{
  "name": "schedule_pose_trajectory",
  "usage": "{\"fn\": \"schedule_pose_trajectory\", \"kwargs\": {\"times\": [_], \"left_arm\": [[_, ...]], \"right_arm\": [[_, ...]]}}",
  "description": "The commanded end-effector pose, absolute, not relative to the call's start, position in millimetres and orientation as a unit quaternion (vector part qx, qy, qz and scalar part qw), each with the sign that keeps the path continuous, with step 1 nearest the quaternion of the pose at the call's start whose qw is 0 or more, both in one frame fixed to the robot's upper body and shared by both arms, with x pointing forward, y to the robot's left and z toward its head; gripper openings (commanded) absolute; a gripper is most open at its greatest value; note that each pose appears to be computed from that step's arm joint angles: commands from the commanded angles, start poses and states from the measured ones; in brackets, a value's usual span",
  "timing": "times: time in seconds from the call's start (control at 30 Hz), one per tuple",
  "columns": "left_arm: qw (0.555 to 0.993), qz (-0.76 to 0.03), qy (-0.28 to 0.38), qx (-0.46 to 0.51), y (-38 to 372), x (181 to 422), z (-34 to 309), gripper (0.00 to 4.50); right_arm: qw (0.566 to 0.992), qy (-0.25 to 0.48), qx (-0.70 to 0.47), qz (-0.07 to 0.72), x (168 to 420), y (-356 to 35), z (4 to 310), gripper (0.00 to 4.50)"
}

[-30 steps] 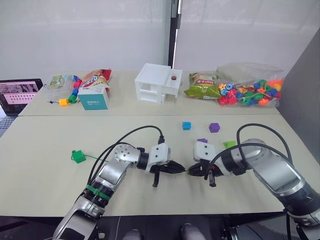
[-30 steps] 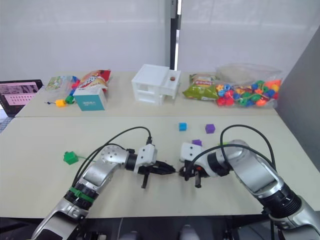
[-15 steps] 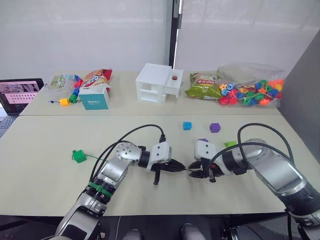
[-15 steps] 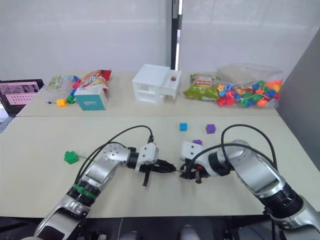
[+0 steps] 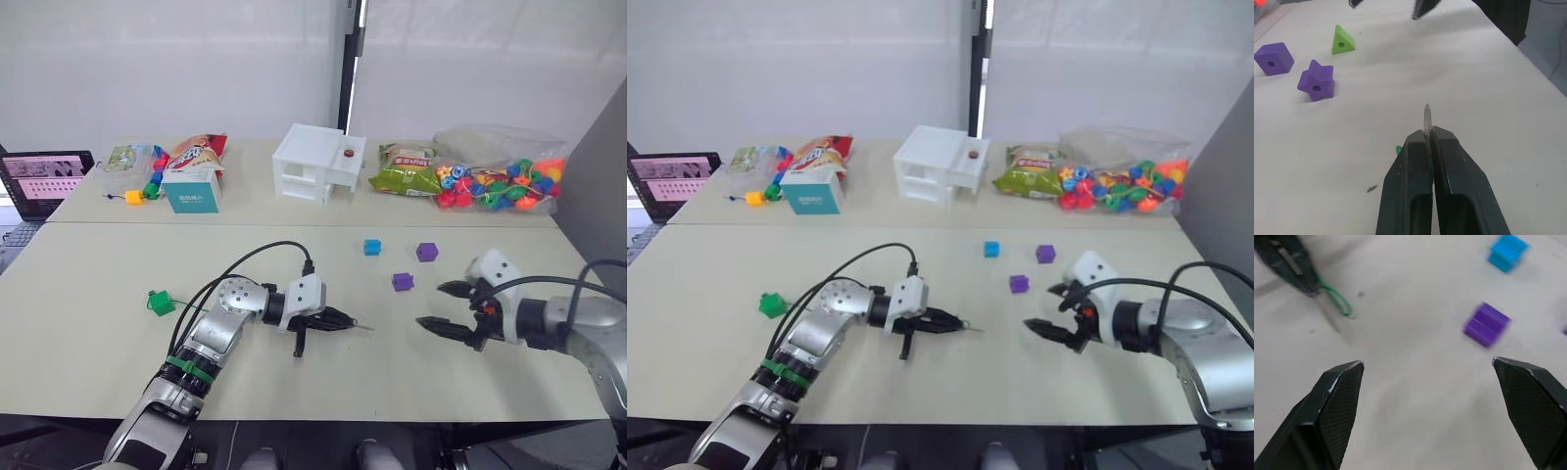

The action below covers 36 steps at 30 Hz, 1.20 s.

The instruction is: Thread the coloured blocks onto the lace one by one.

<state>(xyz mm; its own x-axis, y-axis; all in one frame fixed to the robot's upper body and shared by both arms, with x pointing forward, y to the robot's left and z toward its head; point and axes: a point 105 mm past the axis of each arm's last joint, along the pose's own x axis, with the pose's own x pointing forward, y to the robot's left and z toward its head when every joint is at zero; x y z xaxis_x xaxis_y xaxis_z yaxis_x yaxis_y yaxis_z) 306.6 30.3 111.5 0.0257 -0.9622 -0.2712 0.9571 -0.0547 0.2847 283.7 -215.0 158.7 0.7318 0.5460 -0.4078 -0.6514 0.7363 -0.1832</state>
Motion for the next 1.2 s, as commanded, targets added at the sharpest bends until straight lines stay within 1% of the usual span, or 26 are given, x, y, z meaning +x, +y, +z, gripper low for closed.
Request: {"fn": "schedule_pose_trajectory", "kwargs": {"times": [0.03, 0.2, 0.3, 0.57, 0.9, 1.0, 1.03, 1.2], "left_arm": [[0.682, -0.703, -0.033, 0.200, 27, 307, 123, 0.00], [0.675, -0.710, -0.033, 0.200, 26, 305, 123, 0.00], [0.674, -0.710, -0.034, 0.201, 26, 305, 123, 0.00], [0.674, -0.709, -0.028, 0.207, 29, 303, 120, 0.00], [0.684, -0.699, -0.033, 0.207, 29, 304, 124, 0.00], [0.684, -0.698, -0.033, 0.208, 28, 304, 124, 0.00], [0.684, -0.698, -0.033, 0.209, 28, 305, 124, 0.00], [0.683, -0.699, -0.033, 0.210, 26, 305, 125, 0.00]], "right_arm": [[0.958, 0.092, -0.128, 0.240, 289, -240, 176, 4.48], [0.988, 0.061, -0.093, 0.109, 288, -278, 159, 4.48], [0.994, 0.055, -0.067, 0.067, 296, -287, 147, 4.48], [0.997, 0.058, -0.026, 0.045, 325, -280, 122, 4.48], [0.994, 0.069, -0.018, 0.077, 352, -258, 105, 4.48], [0.995, 0.072, -0.013, 0.073, 356, -258, 101, 3.75], [0.995, 0.068, -0.006, 0.067, 356, -258, 100, 3.34], [0.997, 0.063, 0.010, 0.052, 354, -260, 98, 1.62]]}}
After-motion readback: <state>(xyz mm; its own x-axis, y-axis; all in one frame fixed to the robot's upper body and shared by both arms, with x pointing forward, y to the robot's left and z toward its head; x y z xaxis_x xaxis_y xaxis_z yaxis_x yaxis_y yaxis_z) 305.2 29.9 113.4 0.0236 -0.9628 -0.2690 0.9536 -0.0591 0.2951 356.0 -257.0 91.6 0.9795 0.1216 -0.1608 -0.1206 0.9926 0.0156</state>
